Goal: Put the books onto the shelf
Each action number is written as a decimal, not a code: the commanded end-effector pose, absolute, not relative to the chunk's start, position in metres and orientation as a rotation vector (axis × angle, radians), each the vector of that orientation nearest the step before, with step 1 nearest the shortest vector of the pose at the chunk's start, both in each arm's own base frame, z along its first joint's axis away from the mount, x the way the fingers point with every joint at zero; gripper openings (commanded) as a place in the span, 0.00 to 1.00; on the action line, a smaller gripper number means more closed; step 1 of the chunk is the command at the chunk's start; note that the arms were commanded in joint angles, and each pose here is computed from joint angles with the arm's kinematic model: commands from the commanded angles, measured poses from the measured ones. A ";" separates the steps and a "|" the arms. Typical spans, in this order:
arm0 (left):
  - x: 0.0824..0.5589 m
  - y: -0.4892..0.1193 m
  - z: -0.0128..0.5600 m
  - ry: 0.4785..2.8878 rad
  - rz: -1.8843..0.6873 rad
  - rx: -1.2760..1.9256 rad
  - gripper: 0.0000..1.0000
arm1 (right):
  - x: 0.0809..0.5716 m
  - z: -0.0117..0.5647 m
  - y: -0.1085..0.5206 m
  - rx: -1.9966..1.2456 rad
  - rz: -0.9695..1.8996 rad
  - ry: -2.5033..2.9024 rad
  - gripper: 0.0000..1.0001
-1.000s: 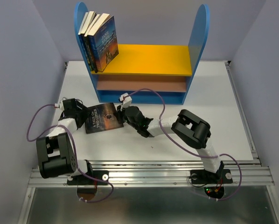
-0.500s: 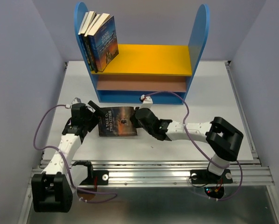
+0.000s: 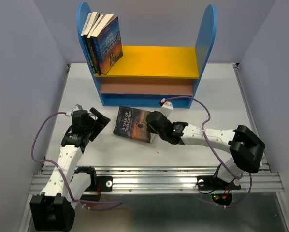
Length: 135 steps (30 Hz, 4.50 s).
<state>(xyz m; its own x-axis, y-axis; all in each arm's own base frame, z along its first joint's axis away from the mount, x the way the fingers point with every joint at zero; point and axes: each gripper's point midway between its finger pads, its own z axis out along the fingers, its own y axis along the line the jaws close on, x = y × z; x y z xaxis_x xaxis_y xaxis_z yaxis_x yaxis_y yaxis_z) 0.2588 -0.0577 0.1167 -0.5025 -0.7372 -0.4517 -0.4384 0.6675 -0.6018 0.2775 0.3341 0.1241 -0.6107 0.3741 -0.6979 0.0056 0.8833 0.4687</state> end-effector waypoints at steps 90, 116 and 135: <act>0.278 -0.189 0.167 1.778 -1.142 -0.456 0.00 | 0.209 0.097 0.355 0.606 1.257 2.519 0.72; 0.240 -0.178 0.404 1.206 -0.752 -0.015 0.00 | 0.253 0.188 0.142 0.721 0.441 1.874 1.00; 0.243 -0.160 0.555 0.883 -0.596 -0.044 0.00 | 0.258 0.255 0.207 0.184 0.665 1.821 1.00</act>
